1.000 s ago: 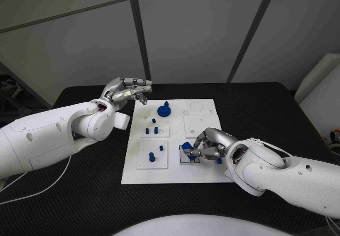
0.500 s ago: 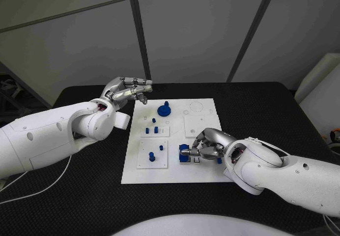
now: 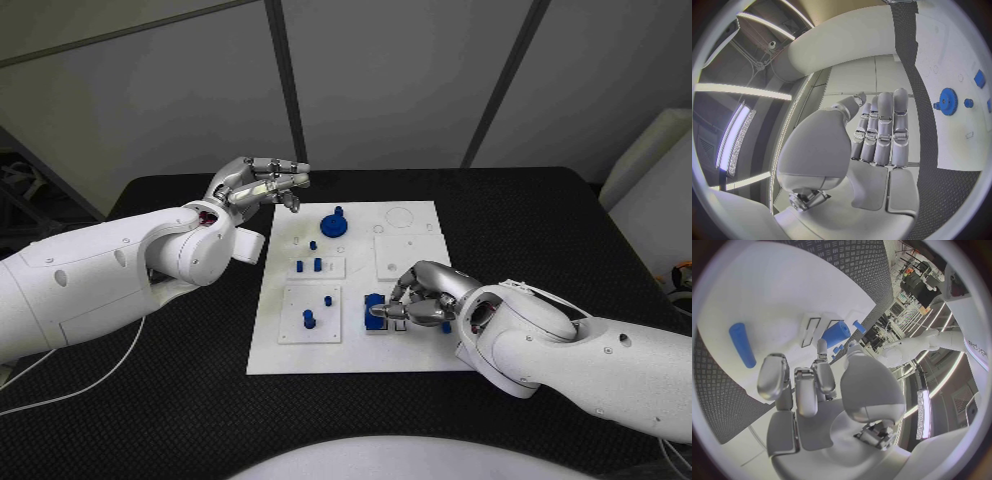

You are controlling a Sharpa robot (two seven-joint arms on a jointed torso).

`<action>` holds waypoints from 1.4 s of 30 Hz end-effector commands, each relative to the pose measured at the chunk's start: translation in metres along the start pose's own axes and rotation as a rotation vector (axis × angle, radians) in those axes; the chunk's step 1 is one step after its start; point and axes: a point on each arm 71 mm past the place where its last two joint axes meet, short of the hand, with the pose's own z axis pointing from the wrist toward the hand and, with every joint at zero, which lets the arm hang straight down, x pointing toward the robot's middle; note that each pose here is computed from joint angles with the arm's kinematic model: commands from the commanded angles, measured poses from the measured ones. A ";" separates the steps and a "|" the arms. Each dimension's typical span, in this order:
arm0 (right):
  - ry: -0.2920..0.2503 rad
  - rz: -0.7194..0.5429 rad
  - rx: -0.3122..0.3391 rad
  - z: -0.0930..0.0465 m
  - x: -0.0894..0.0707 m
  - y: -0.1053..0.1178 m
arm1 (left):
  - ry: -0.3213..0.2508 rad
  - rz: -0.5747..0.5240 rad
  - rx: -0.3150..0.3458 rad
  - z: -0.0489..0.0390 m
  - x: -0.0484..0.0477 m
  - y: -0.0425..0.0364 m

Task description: Assemble the parts on the task board

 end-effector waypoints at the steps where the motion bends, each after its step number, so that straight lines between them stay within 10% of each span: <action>1: 0.008 -0.019 -0.033 -0.001 0.000 0.003 | 0.011 -0.005 0.006 0.0003 0.0011 -0.0012; 27: -0.044 -0.063 -0.024 -0.003 -0.006 -0.002 | 0.007 -0.003 0.005 -0.0004 -0.0006 -0.0013; 42: -0.082 -0.005 -0.140 -0.011 -0.009 0.009 | 0.005 -0.002 0.005 -0.0004 -0.0013 -0.0010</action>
